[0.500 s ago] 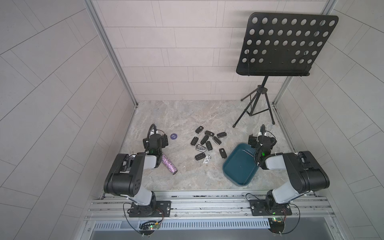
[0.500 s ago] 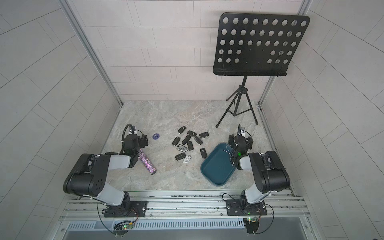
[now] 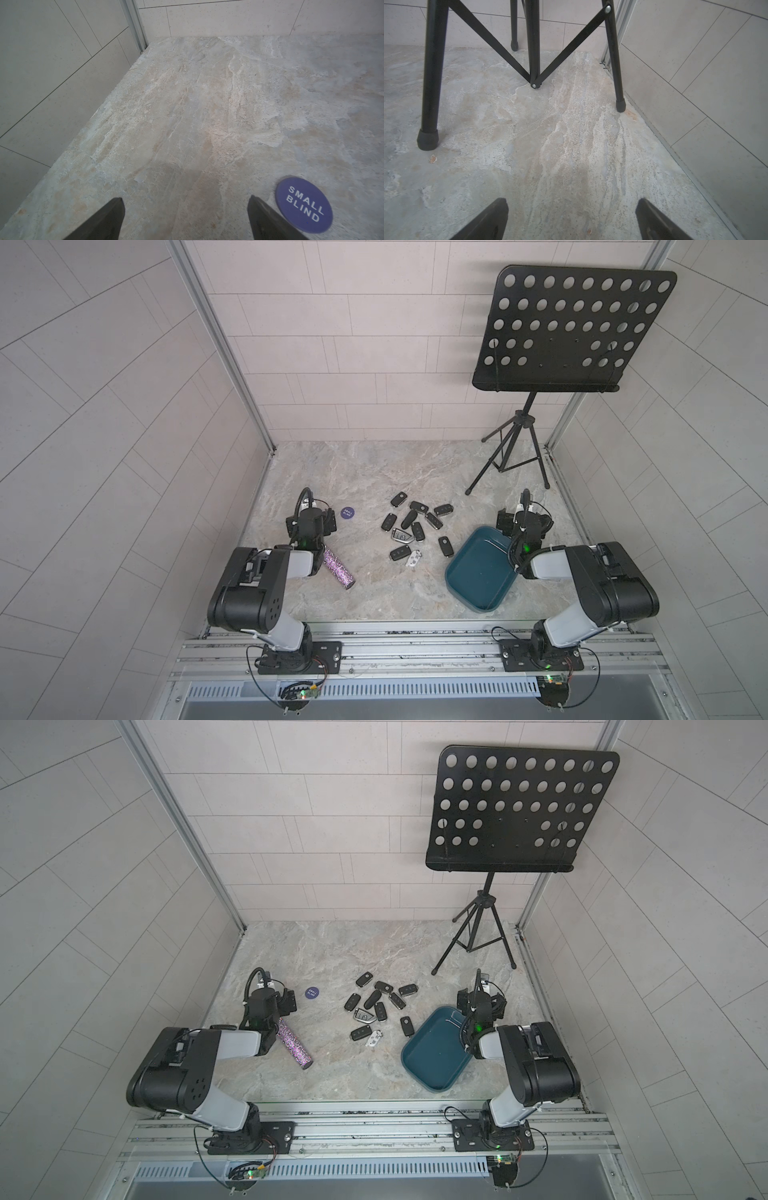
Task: Place the car key into the storage box
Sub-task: Adjust the storage box at the center of the board.
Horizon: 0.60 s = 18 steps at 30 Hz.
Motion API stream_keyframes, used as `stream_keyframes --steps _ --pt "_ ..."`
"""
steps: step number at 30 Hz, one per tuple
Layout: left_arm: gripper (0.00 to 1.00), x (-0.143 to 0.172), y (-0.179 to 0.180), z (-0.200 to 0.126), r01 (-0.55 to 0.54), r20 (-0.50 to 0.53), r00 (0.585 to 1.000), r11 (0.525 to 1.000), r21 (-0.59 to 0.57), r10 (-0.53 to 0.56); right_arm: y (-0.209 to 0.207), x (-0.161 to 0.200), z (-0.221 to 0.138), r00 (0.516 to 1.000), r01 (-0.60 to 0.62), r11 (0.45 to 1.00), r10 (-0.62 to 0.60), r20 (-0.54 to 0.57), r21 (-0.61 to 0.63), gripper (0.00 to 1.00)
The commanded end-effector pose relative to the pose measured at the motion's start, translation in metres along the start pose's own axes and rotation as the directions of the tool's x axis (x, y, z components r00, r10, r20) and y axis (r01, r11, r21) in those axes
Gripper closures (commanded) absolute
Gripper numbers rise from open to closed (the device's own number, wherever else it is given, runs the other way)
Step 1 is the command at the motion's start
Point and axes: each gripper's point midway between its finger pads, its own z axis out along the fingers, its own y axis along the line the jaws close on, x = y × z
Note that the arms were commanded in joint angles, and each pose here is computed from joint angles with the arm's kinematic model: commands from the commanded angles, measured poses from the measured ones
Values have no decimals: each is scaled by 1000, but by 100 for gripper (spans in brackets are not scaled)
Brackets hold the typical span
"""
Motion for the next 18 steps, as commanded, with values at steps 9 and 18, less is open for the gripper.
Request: stream_keyframes --steps 9,18 --pt "0 -12 1 -1 4 31 1000 1000 -4 -4 -1 -7 -2 1000 -4 1000 4 19 -2 1" --pt "0 -12 1 -1 7 33 999 1000 -2 -6 0 -7 -2 1000 -1 1000 1 7 -6 0"
